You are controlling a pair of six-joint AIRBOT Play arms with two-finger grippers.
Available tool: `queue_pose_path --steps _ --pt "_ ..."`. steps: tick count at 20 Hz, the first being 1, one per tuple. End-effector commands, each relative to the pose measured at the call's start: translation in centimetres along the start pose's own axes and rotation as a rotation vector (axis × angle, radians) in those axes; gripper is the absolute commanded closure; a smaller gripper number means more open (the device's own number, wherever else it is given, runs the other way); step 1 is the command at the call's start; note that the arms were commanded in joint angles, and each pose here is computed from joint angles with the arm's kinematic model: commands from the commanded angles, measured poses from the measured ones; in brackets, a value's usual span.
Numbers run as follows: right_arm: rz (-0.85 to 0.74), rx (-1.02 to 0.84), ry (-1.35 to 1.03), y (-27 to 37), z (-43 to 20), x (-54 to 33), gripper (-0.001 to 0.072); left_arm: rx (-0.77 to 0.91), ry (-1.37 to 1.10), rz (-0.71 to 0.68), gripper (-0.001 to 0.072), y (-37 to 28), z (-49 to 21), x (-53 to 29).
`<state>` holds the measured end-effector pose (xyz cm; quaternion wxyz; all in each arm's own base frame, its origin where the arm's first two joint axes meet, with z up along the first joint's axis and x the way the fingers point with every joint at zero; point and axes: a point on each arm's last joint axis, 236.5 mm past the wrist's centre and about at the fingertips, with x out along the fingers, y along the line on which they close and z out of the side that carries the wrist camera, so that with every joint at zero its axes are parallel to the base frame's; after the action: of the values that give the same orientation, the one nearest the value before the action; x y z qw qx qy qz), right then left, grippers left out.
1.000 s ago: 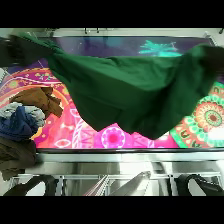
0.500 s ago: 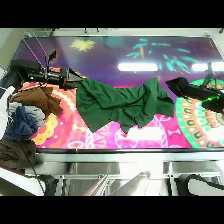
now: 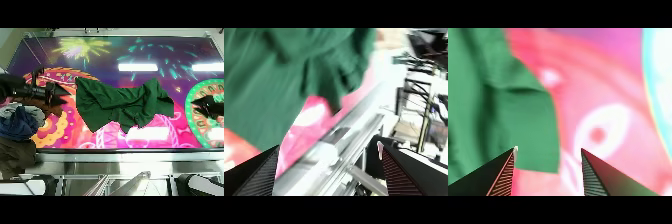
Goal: Fold the shirts.
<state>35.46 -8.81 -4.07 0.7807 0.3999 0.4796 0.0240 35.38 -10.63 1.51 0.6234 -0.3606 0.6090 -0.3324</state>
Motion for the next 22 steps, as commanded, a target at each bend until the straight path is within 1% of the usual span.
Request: queue_pose_path --steps 1,5,9,10,11,12,17,18,19,20,21,22 --pt "-0.122 0.046 0.043 -4.4 -1.8 0.1 0.0227 -0.111 0.002 0.106 -0.0006 4.1 -5.5 2.4" --pt "-0.107 0.094 0.101 -5.3 -3.1 1.6 0.0228 -0.178 0.069 0.158 -0.0006 6.8 -9.3 6.8" --pt "-0.091 0.108 0.12 -5.1 -3.5 2.4 0.0228 -0.191 0.203 0.179 -0.0006 7.9 -11.4 11.4" --pt "-0.084 0.106 0.121 -4.8 -3.5 2.6 0.0228 -0.191 0.222 0.174 -0.0006 7.8 -11.1 12.6" --pt "-0.079 0.106 0.122 -4.6 -3.5 2.7 0.0227 -0.186 0.234 0.161 0.0024 7.5 -10.6 13.6" --pt "-0.078 0.105 0.123 -4.5 -3.5 2.7 0.0228 -0.17 0.233 0.139 0.0032 6.7 -9.5 14.5" --pt "-0.058 0.11 0.118 -3.7 -3.4 3.0 0.0227 -0.076 0.235 0.132 0.0034 3.7 -5.7 17.8" --pt "-0.049 0.114 0.115 -3.5 -3.3 3.1 0.0227 -0.071 0.236 0.138 0.0077 3.6 -5.3 18.3" --pt "-0.044 0.115 0.119 -3.3 -3.4 3.3 0.0227 -0.065 0.239 0.138 0.0256 3.5 -5.1 18.6" --pt "-0.043 0.11 0.133 -3.1 -3.7 3.7 0.0227 -0.065 0.242 0.136 0.0489 3.6 -4.8 18.8" --pt "-0.043 0.105 0.151 -3.0 -4.1 4.3 0.0227 -0.066 0.248 0.134 0.0698 3.7 -4.7 19.0" --pt "-0.04 0.103 0.171 -2.8 -4.5 5.1 0.0226 -0.067 0.252 0.132 0.0691 3.7 -4.6 19.0"
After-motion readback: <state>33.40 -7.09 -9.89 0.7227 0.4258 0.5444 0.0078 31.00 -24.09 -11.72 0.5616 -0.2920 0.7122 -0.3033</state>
